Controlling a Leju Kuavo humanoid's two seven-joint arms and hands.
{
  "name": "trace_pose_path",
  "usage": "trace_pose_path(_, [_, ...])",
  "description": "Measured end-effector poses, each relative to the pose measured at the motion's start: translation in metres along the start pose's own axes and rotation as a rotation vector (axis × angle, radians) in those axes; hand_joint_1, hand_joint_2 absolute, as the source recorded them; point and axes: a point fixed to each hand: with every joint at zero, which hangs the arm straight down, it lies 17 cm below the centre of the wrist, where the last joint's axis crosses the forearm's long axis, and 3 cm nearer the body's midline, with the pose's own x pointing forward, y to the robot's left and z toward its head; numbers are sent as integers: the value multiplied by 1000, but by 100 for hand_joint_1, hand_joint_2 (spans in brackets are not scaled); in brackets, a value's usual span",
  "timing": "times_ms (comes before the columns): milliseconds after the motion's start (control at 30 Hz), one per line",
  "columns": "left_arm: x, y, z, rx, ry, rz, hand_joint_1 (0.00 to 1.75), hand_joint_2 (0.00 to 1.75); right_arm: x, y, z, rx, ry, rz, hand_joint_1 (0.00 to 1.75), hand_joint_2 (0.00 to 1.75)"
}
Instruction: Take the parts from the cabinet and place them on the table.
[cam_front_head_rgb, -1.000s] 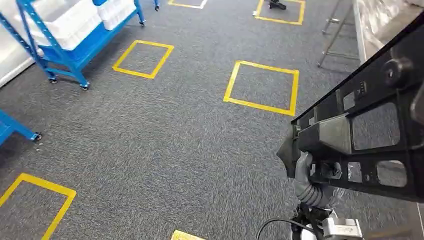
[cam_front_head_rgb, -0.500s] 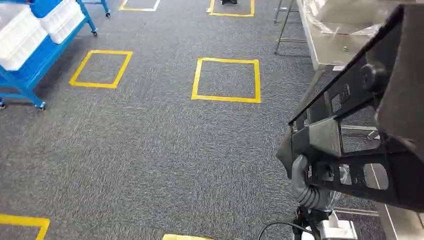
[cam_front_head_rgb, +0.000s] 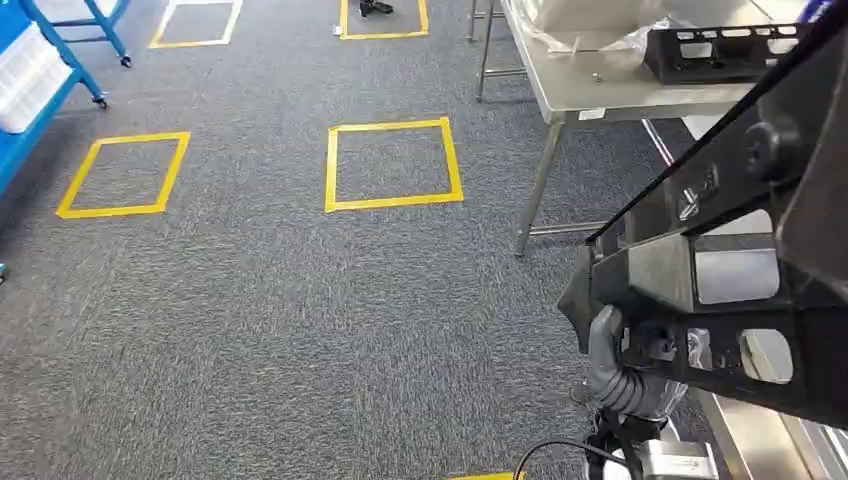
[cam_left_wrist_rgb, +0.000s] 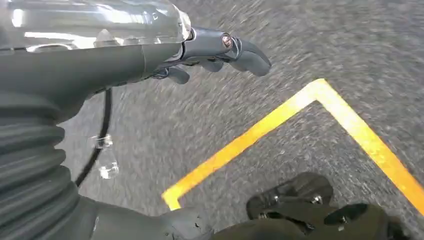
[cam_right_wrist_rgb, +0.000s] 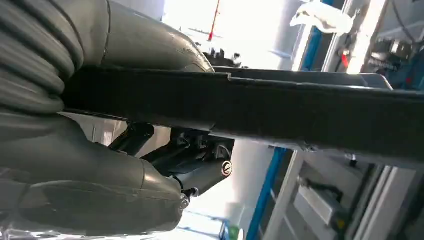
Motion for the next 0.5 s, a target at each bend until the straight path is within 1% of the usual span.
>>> trace_pose_path(133, [4,2,-2,0,-3,-16,0,175,0,-1,-4,9,-9,47,175,175])
trace_pose_path(200, [1,-1,-1,-10,12,-18,0,175,2,-1,-15,13,-38,95,175,175])
trace_pose_path(300, [-3,-4,0,-26,26,-17,0,175,-1,-4,-23,23,-60,212,175,175])
trace_pose_path(433, [2,-6,-2,-49,12,-19,0,175,-7,-5,-41,61,-112,376,175,175])
trace_pose_path(500, [5,-5,-3,-51,3,-21,0,175,-10,-5,-48,68,-128,426,175,175])
